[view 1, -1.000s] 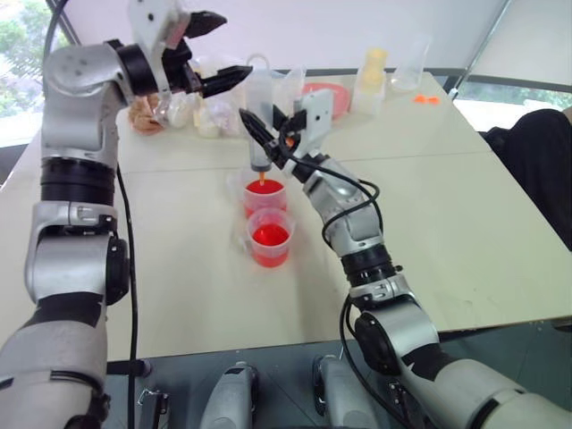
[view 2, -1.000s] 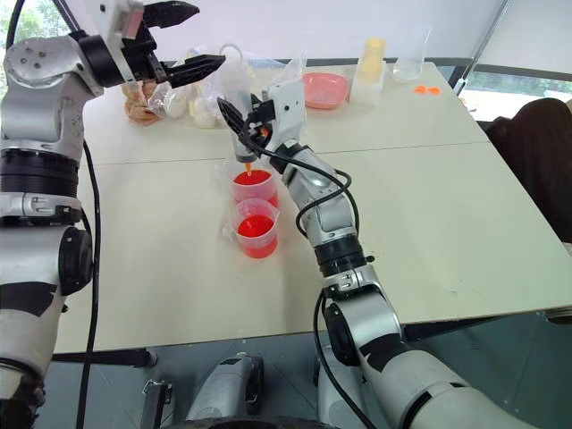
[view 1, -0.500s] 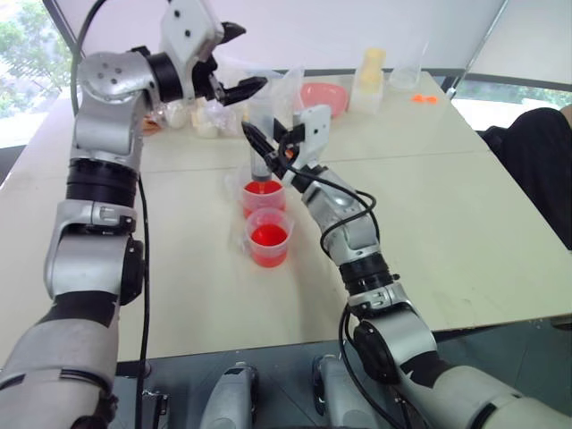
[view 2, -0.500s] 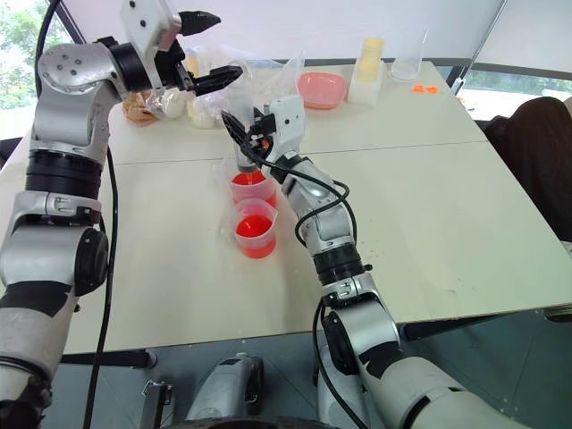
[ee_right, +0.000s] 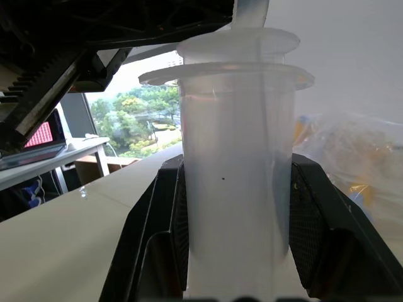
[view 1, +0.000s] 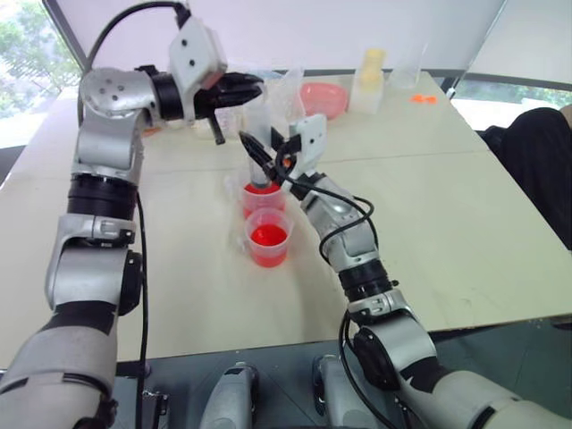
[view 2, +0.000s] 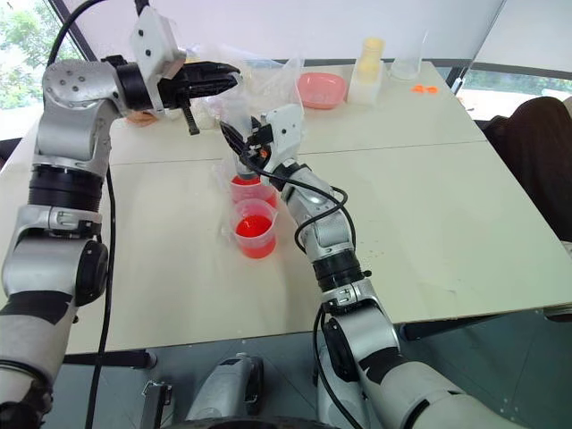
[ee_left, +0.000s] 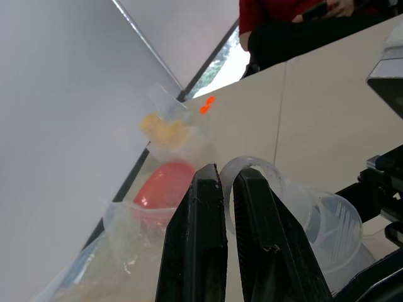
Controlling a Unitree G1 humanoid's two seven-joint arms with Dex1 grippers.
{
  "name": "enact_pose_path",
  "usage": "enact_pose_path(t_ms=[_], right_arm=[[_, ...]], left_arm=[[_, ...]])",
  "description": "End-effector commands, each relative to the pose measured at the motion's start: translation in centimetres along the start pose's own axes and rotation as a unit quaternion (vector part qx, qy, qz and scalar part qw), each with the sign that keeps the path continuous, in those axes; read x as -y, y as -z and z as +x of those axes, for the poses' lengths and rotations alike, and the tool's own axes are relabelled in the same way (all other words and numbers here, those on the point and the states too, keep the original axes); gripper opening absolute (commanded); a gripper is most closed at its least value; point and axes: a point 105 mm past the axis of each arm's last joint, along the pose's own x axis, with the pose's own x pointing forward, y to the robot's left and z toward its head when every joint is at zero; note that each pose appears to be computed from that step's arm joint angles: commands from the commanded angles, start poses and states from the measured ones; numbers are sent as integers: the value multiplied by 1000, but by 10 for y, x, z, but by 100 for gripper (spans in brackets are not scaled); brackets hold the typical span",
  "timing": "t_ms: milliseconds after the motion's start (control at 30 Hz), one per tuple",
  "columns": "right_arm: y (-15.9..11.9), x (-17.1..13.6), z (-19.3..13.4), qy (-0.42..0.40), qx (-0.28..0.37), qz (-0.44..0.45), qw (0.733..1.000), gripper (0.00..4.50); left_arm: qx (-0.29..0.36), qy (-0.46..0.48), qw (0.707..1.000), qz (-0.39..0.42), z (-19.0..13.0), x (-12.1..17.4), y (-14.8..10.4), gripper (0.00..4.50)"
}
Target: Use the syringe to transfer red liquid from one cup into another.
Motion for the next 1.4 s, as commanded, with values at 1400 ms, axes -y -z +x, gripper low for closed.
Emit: enact_pose_path(t_ms=[1400], right_arm=[[9, -19, 3, -39, 10, -25, 999, 147]], left_arm=[[23, -132, 987, 94, -8, -60, -35, 3]])
